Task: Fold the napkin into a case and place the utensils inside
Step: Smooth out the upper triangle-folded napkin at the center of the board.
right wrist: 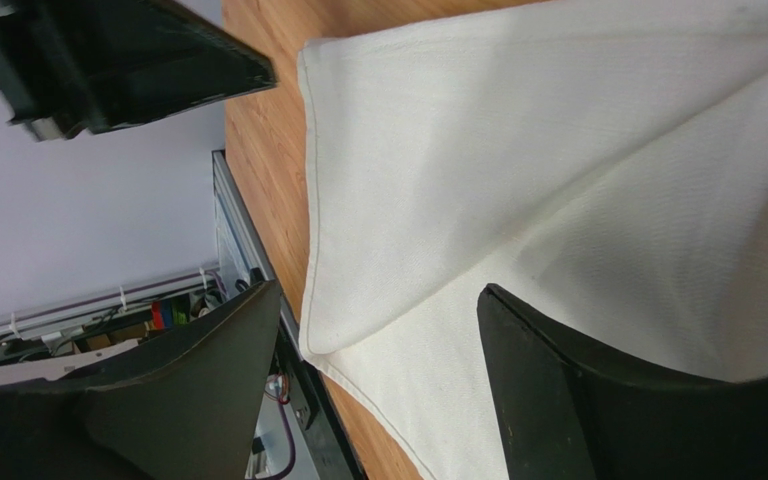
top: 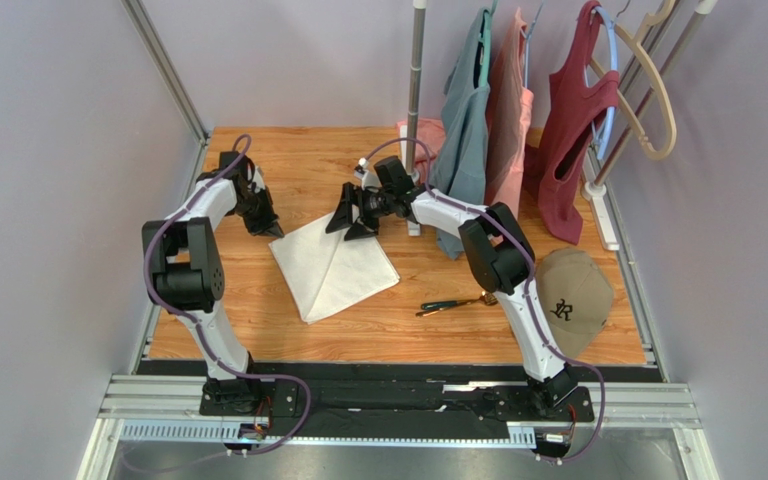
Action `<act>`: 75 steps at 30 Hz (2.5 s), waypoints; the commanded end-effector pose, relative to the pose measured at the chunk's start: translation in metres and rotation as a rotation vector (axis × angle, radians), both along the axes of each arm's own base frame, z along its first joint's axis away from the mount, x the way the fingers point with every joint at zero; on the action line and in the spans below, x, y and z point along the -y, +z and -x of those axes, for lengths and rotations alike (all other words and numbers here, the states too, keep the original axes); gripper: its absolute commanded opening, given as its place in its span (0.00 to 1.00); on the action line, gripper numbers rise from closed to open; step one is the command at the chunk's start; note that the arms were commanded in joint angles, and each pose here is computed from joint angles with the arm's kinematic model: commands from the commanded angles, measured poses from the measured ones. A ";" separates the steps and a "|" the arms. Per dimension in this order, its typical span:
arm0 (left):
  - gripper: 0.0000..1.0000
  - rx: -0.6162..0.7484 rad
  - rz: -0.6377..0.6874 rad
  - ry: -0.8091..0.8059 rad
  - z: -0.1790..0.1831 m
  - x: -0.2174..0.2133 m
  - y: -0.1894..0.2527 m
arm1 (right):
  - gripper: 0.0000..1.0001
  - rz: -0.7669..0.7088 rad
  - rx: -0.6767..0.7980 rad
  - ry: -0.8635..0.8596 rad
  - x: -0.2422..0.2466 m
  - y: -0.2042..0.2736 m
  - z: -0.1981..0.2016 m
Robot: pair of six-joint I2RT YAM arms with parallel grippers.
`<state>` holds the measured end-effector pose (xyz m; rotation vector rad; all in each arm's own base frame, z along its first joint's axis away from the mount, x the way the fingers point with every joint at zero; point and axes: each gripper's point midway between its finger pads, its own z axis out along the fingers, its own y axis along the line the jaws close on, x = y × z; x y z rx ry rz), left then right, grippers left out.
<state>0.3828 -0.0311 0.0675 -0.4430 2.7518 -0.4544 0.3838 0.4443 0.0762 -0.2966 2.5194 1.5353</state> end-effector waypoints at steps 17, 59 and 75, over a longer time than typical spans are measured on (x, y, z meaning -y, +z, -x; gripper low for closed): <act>0.00 -0.139 0.006 0.061 0.016 -0.008 -0.044 | 0.84 -0.194 0.015 0.401 -0.092 0.055 0.133; 0.00 -0.058 -0.078 0.034 -0.014 -0.023 -0.014 | 0.80 -0.209 -0.099 0.494 -0.058 0.033 0.204; 0.13 0.112 0.214 0.069 0.036 0.050 0.030 | 0.82 -0.290 0.043 0.165 -0.026 0.095 0.043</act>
